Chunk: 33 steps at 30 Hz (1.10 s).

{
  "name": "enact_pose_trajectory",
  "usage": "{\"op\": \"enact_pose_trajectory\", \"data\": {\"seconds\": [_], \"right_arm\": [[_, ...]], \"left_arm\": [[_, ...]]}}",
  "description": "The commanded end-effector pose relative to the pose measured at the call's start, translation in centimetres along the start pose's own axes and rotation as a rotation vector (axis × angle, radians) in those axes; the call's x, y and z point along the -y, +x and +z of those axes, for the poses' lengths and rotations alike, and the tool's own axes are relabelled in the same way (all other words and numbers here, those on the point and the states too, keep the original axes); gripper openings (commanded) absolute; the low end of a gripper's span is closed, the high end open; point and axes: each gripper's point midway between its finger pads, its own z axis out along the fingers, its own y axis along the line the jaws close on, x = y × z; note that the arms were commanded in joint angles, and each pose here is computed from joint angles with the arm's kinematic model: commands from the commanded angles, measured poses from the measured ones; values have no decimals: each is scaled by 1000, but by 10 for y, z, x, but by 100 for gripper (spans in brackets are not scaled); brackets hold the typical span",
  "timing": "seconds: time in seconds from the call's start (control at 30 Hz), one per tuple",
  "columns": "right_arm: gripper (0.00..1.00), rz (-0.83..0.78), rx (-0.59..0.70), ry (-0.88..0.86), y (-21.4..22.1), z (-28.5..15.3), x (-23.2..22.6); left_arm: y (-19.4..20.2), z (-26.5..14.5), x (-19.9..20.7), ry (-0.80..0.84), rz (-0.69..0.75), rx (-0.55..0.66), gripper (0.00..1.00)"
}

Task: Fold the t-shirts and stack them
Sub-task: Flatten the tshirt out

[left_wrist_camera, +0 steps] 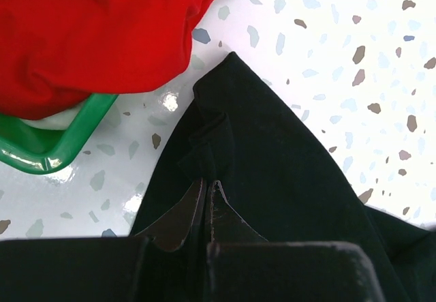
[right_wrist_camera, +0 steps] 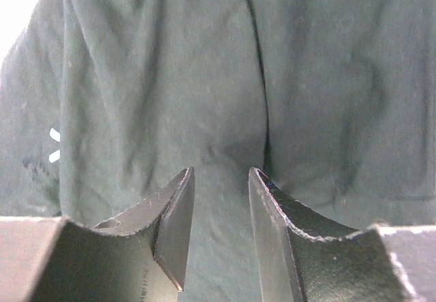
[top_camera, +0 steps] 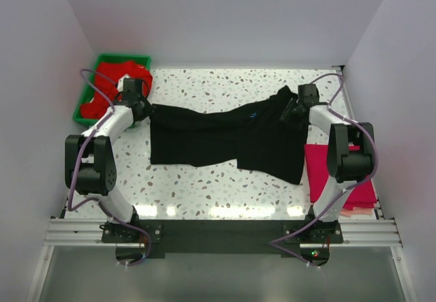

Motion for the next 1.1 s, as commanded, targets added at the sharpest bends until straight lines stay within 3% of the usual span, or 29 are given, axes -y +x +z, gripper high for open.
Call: {"op": "enact_pose_trajectory", "data": {"seconds": [0.0, 0.9, 1.07], "right_arm": [[41, 10, 69, 15, -25, 4, -4], [43, -16, 105, 105, -28, 4, 16], [38, -21, 84, 95, -26, 13, 13]], "left_arm": [[-16, -12, 12, 57, 5, 51, 0], [-10, -7, 13, 75, 24, 30, 0], [-10, -7, 14, 83, 24, 28, 0]]}}
